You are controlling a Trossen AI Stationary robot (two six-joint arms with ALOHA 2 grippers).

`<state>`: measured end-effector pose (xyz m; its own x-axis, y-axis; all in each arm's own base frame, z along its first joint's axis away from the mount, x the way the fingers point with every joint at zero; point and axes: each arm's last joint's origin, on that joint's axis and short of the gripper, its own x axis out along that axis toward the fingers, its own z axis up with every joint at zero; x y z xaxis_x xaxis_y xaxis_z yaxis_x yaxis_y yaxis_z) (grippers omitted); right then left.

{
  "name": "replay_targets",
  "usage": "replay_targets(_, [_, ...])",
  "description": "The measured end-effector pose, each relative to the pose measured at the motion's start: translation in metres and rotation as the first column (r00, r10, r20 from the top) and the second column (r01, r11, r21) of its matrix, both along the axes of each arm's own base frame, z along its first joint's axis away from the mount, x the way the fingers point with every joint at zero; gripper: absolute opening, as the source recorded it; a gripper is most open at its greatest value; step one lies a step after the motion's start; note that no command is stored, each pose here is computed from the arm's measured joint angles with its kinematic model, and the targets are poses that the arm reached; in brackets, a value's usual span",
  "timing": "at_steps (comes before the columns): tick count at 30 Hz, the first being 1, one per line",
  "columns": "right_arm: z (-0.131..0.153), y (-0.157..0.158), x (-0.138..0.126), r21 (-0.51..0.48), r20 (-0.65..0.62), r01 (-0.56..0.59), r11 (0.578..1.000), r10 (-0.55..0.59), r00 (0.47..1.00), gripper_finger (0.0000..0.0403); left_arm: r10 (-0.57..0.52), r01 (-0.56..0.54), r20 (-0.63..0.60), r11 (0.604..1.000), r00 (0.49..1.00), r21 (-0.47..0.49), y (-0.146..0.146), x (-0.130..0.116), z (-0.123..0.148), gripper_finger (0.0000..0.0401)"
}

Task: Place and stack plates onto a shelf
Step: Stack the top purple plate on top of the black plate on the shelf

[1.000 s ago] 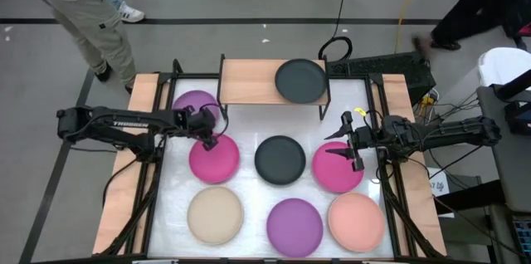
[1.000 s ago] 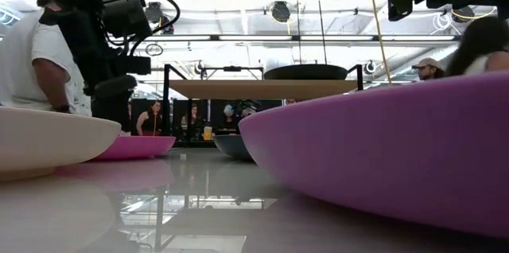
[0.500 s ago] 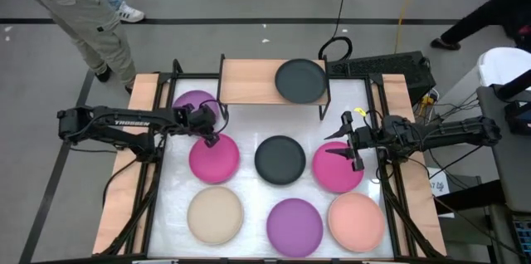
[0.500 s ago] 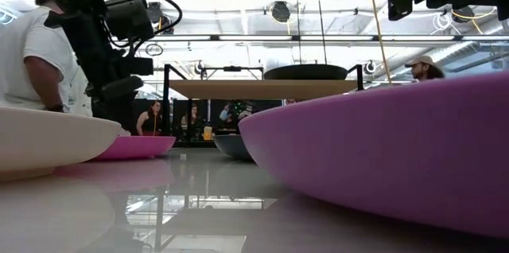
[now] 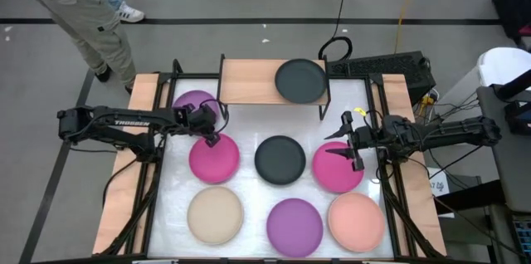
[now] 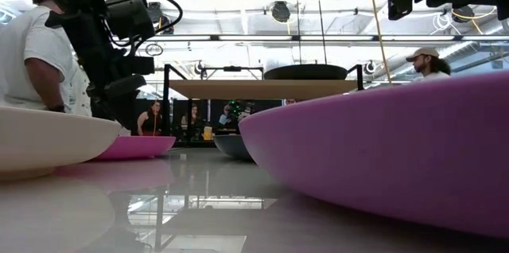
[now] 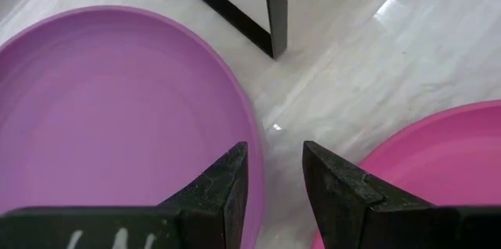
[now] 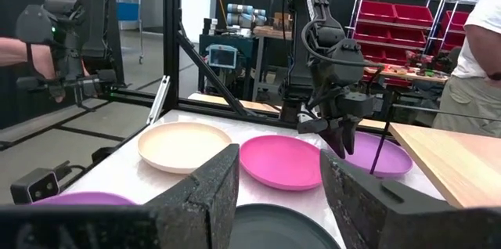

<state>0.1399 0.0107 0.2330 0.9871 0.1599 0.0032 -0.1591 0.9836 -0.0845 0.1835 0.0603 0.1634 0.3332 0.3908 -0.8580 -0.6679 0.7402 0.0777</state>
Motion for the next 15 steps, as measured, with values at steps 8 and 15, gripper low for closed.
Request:
replay_targets(8, [-0.0002,0.0000,0.0000,0.016,-0.005,0.000,1.000,0.000,1.000,0.0159,0.000,0.000,0.000,1.000,1.000,0.000,0.0000,0.0000,0.0000,0.0129])
replay_targets(15, [0.0002,0.0002,0.0000,0.031,-0.002,-0.008,0.999,0.008,1.000,0.0159,-0.002,0.002,-0.001,1.000,1.000,0.001,0.0000,0.0000,0.0000,0.0129])
